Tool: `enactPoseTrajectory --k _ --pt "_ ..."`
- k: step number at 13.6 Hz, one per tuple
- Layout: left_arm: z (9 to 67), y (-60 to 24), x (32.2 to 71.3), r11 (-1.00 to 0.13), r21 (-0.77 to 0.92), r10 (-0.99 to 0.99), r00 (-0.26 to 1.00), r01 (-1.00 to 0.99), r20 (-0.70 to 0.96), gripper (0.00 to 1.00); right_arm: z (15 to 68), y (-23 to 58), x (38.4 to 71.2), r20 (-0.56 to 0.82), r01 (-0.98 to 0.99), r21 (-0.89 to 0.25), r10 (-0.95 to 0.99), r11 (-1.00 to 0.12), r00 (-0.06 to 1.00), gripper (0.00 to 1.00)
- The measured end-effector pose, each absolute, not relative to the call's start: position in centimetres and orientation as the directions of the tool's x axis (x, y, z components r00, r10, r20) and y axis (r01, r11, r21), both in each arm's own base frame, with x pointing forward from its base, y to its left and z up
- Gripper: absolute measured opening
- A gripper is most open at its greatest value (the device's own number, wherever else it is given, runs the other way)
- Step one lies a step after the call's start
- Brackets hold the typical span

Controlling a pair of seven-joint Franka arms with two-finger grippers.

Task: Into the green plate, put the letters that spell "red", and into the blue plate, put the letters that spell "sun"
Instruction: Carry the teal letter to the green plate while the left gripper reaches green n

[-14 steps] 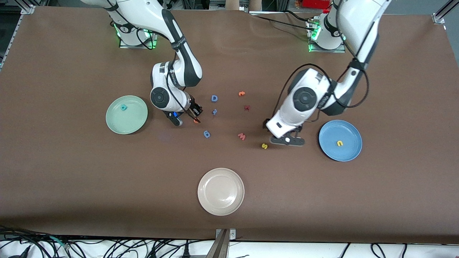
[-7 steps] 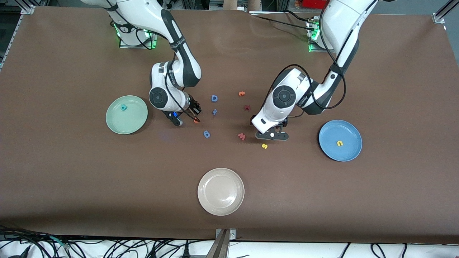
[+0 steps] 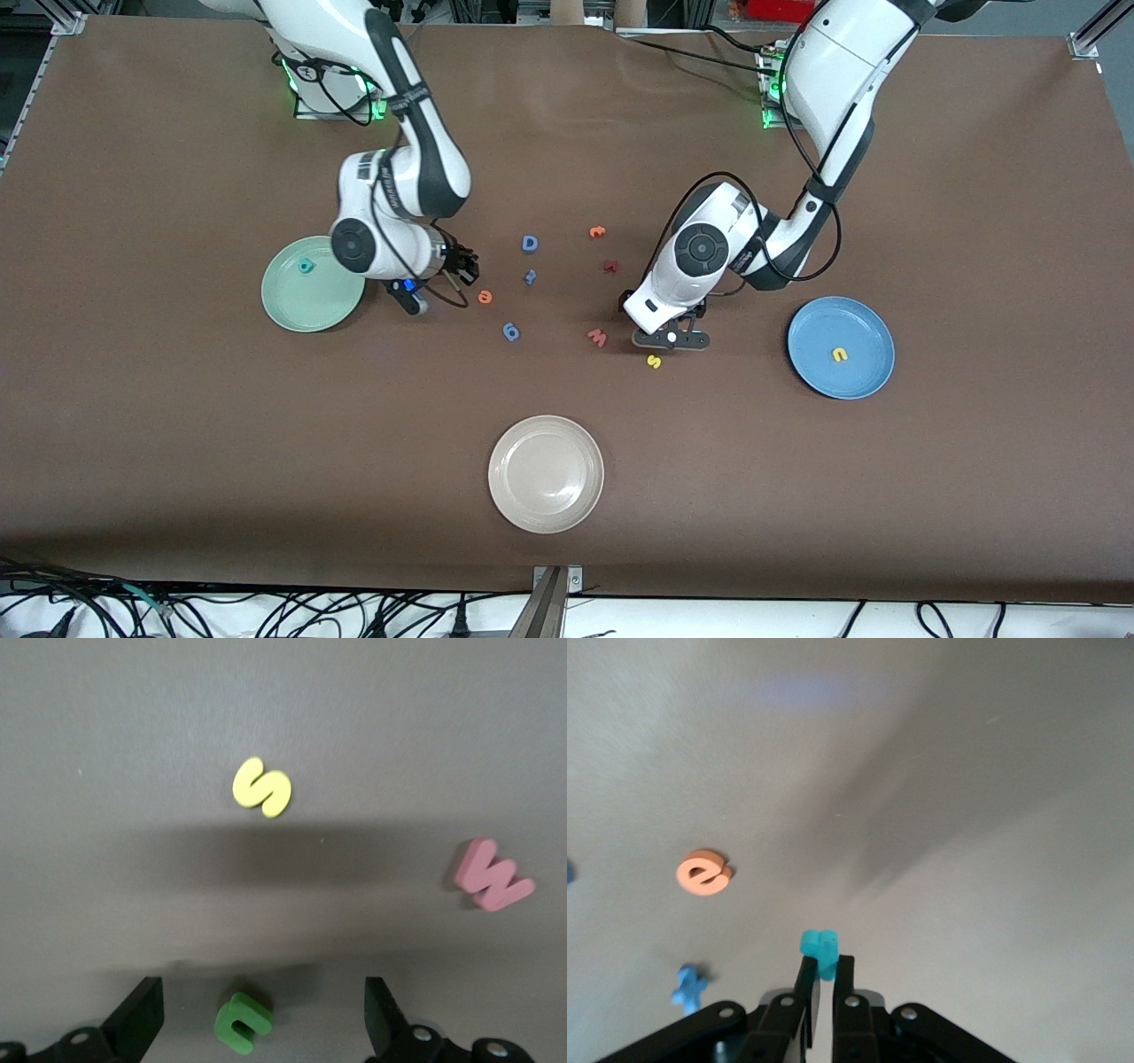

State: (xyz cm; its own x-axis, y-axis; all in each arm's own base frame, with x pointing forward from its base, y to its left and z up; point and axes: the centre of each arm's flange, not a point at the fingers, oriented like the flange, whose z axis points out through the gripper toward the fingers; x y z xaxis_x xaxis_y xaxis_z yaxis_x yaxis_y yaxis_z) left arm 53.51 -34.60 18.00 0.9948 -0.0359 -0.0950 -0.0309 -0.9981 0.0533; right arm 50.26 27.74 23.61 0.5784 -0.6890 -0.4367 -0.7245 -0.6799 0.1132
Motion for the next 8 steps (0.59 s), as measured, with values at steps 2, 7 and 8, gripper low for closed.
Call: enactPoseTrajectory --k 2,7,8 --pt "17.5 -34.5 53.1 -0.998 0.05 -0.036 0.994 -0.031 -0.102 1.0 27.1 24.0 51.8 -0.446 -0.69 0.133 -0.665 -0.711 0.599 0.09" --pt "16.7 -34.1 52.0 -0.998 0.061 -0.038 0.996 -0.033 -0.086 1.0 28.8 9.3 54.4 -0.465 -0.562 0.058 -0.52 -0.825 0.717 0.09" --pt "16.6 -34.1 51.7 -0.998 0.064 -0.035 0.996 -0.03 -0.082 1.0 27.6 7.3 54.1 -0.474 -0.541 0.057 -0.499 -0.839 0.725 0.09"
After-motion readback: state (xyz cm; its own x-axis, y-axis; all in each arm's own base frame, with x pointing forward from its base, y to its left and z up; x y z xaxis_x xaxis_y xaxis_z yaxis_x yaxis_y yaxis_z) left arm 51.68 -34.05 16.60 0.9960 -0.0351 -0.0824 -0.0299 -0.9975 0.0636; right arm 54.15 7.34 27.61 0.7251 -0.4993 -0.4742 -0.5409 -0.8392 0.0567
